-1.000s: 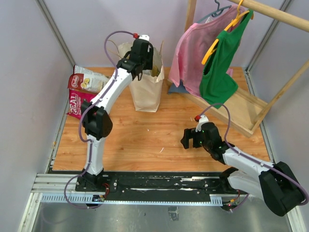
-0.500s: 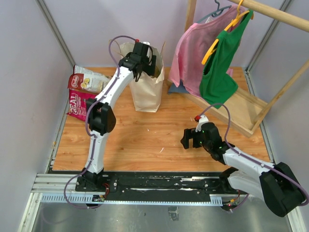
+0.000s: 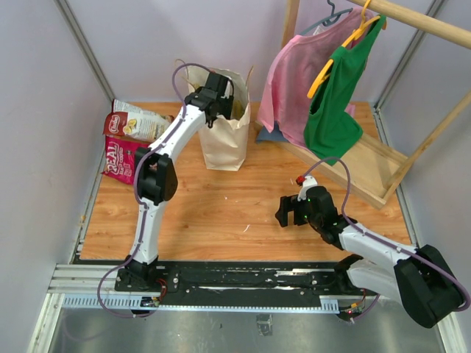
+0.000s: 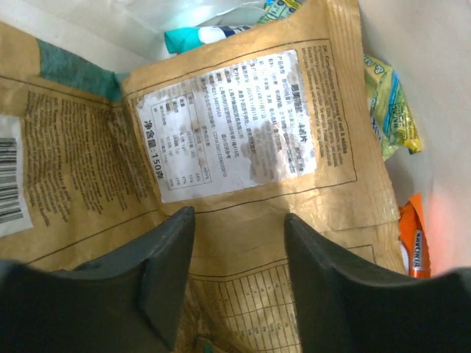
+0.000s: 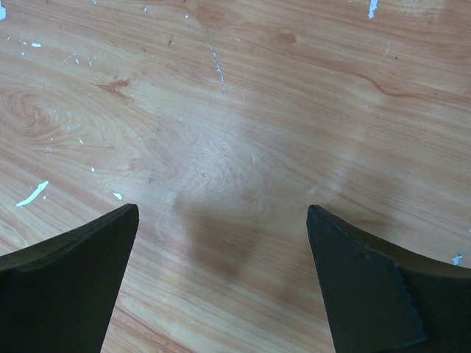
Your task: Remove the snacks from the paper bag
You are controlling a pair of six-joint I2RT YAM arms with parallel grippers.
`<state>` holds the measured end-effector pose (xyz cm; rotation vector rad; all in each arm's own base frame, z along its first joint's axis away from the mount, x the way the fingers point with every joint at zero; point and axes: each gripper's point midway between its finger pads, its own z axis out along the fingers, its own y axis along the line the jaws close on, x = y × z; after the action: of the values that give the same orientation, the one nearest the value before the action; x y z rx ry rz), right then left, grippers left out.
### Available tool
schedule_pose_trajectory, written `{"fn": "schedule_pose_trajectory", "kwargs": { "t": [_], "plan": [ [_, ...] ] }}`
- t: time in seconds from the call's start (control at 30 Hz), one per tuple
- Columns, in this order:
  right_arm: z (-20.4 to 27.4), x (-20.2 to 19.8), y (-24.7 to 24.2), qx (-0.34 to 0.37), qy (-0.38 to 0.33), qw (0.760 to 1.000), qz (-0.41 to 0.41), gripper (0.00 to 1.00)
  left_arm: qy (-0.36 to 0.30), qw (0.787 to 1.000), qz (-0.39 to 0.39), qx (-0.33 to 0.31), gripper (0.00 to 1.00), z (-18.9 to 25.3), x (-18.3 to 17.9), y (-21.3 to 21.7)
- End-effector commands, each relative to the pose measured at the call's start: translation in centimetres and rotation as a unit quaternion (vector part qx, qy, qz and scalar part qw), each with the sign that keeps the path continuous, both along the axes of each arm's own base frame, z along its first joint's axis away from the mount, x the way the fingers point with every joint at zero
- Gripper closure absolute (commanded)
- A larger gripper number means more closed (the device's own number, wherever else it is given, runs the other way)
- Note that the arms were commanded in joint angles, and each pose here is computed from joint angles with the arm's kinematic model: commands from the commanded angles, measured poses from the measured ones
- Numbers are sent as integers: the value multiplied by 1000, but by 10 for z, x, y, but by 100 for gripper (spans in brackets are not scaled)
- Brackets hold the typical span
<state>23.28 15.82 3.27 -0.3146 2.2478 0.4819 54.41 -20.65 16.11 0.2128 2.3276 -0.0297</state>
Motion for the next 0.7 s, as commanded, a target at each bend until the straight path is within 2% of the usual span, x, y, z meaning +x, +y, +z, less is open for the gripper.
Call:
{"fn": "schedule_pose_trajectory", "kwargs": {
  "t": [0.0,0.13,0.17,0.23,0.3,0.43,0.67],
  "plan": [
    [9,6,4,-7,-14,1000,6,2,14,1000,-16,2,59,-11,-3,-6],
    [9,6,4,-8,-14,1000,5,2,-10,1000,-10,-5,66,12,-1,-4],
    [9,6,4,-8,-14,1000,5,1,-18,1000,-11,-9,70,19,-1,-5],
    [9,6,4,-8,-14,1000,5,2,-35,999,-10,-17,85,35,-1,-5],
    [8,6,4,-9,-12,1000,5,2,-55,998,-9,-26,93,55,-1,-4],
    [8,6,4,-10,-11,1000,5,2,-101,994,-1,-43,99,98,-7,1],
    [7,7,3,-13,-9,1000,3,2,-213,973,12,-87,99,184,-28,15]
  ]
}}
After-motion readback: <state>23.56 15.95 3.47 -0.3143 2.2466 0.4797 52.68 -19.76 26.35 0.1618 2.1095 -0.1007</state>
